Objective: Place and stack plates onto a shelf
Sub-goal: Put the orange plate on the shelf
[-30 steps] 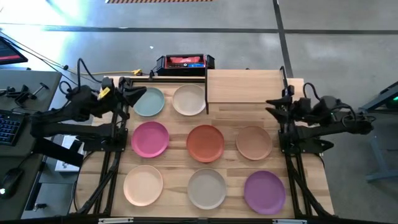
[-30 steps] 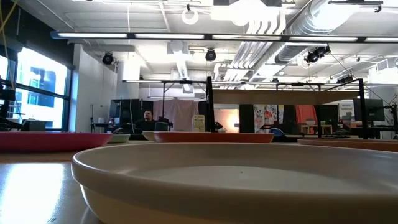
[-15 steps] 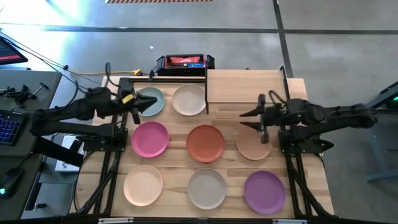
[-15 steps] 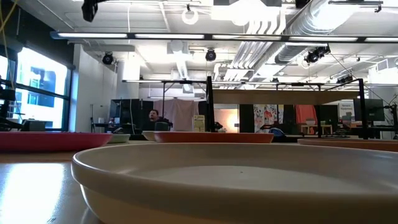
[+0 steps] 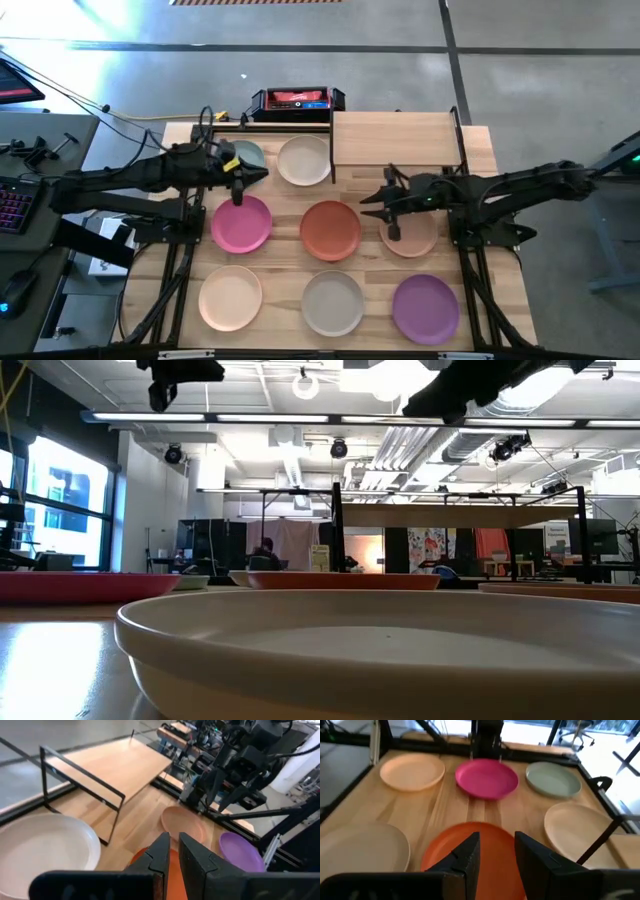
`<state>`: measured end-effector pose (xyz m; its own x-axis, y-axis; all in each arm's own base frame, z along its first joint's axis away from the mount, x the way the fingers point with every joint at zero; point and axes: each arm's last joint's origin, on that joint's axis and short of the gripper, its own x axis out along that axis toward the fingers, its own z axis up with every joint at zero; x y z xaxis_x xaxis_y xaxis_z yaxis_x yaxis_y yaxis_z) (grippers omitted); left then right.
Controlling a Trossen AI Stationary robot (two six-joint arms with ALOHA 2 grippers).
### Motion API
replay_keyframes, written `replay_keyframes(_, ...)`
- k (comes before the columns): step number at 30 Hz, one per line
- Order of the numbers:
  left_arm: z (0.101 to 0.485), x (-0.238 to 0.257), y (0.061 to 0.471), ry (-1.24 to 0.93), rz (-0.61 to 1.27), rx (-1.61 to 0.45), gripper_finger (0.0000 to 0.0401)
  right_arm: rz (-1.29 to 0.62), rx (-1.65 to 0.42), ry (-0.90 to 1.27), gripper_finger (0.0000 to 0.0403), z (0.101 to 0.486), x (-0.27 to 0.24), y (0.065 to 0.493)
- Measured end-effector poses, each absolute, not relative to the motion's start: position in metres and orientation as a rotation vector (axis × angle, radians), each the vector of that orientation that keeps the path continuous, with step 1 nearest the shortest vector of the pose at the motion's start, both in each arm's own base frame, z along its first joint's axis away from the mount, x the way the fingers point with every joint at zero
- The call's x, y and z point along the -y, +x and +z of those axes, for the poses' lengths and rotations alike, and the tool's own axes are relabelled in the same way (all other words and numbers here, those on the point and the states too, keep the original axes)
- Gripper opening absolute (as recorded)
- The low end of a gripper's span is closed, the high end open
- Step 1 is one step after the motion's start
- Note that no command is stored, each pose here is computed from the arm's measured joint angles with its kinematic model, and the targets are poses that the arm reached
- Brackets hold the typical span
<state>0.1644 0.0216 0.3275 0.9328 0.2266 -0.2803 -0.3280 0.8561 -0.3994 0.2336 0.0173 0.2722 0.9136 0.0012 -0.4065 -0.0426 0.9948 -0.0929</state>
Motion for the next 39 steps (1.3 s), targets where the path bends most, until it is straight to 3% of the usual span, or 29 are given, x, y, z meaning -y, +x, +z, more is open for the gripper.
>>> replay_keyframes(11,0.317,-0.023,0.18,-0.48,0.302,-0.295,0.0028,0.019,-0.444,-0.084,0.0108,0.252,-0.019,0.259)
replay_keyframes(18,0.317,-0.023,0.181,-0.48,0.303,-0.294,0.0028,0.03,-0.585,-0.129,0.0108,0.23,-0.021,0.264)
replay_keyframes(25,0.318,-0.023,0.181,-0.48,0.298,-0.276,0.0028,0.258,-0.59,-0.297,0.0108,0.22,-0.031,0.269)
replay_keyframes(39,0.318,-0.023,0.181,-0.45,0.301,-0.279,0.0028,0.447,-0.681,-0.246,0.0108,0.187,-0.034,0.282)
